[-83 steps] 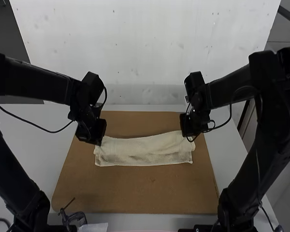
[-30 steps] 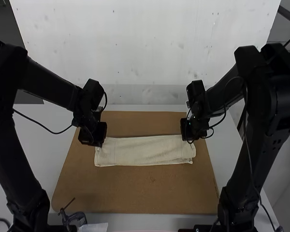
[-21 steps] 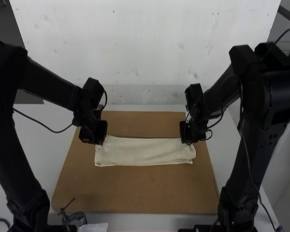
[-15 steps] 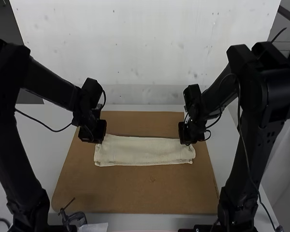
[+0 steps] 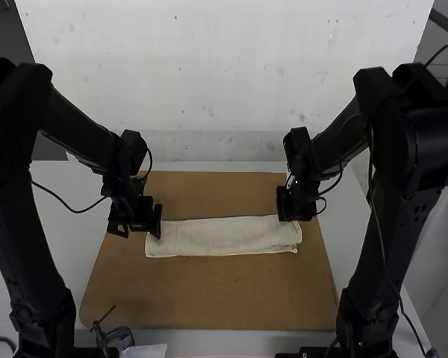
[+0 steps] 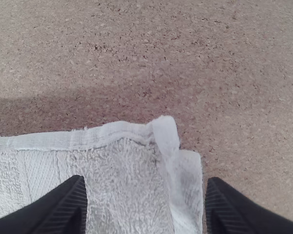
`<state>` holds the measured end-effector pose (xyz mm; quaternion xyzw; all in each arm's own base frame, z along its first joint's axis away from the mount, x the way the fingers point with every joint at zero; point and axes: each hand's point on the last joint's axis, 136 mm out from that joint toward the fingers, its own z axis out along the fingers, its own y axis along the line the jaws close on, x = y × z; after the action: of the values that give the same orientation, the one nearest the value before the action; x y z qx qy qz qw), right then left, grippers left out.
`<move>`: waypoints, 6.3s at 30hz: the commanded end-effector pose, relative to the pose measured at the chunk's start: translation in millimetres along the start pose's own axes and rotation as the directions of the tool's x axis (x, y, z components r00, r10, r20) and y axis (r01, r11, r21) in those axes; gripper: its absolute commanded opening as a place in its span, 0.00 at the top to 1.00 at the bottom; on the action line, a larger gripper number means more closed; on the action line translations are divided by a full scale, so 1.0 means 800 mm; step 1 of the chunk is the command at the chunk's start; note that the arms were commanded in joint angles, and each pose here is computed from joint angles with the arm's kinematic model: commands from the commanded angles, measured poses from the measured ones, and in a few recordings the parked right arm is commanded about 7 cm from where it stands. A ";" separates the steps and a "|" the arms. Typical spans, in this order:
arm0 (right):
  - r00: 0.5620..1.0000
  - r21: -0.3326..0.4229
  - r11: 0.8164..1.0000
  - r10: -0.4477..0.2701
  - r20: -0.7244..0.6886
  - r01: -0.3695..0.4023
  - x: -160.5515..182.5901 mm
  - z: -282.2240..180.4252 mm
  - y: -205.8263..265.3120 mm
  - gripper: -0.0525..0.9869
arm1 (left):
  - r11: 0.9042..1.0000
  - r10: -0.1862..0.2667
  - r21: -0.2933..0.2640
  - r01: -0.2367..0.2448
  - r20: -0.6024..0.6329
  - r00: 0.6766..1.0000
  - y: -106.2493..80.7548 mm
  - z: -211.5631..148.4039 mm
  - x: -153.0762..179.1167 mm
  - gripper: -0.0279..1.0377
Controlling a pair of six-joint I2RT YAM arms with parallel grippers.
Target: Fold the towel.
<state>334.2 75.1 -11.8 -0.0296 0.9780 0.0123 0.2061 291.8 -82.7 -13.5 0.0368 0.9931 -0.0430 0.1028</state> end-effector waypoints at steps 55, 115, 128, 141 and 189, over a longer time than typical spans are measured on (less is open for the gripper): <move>0.935 0.195 0.930 0.337 -0.112 -0.312 0.038 -0.024 -0.229 0.93 | 0.997 0.000 0.075 -0.015 0.200 0.980 -0.012 -0.090 -0.026 0.04; 0.999 -0.029 0.999 -0.042 0.016 0.042 -0.112 -0.082 0.210 0.94 | 0.998 -0.045 0.045 0.036 0.222 0.974 0.045 -0.087 0.005 0.04; 0.988 -0.005 0.991 -0.136 -0.077 0.136 -0.048 -0.038 0.230 0.94 | 0.998 -0.038 0.050 0.028 0.220 0.975 0.037 -0.084 0.006 0.04; 0.985 -0.072 0.984 -0.166 -0.038 0.163 -0.052 -0.053 0.275 0.62 | 0.998 -0.043 0.045 0.034 0.221 0.974 0.042 -0.082 0.009 0.04; 0.965 -0.029 0.967 -0.255 -0.062 0.254 -0.009 -0.011 0.292 0.93 | 0.998 -0.046 0.045 0.037 0.218 0.975 0.045 -0.061 0.017 0.04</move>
<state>317.4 302.0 -2.8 -0.1544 0.9746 -0.0041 0.1621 272.4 -43.1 32.3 0.0164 0.9744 -0.0676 0.2138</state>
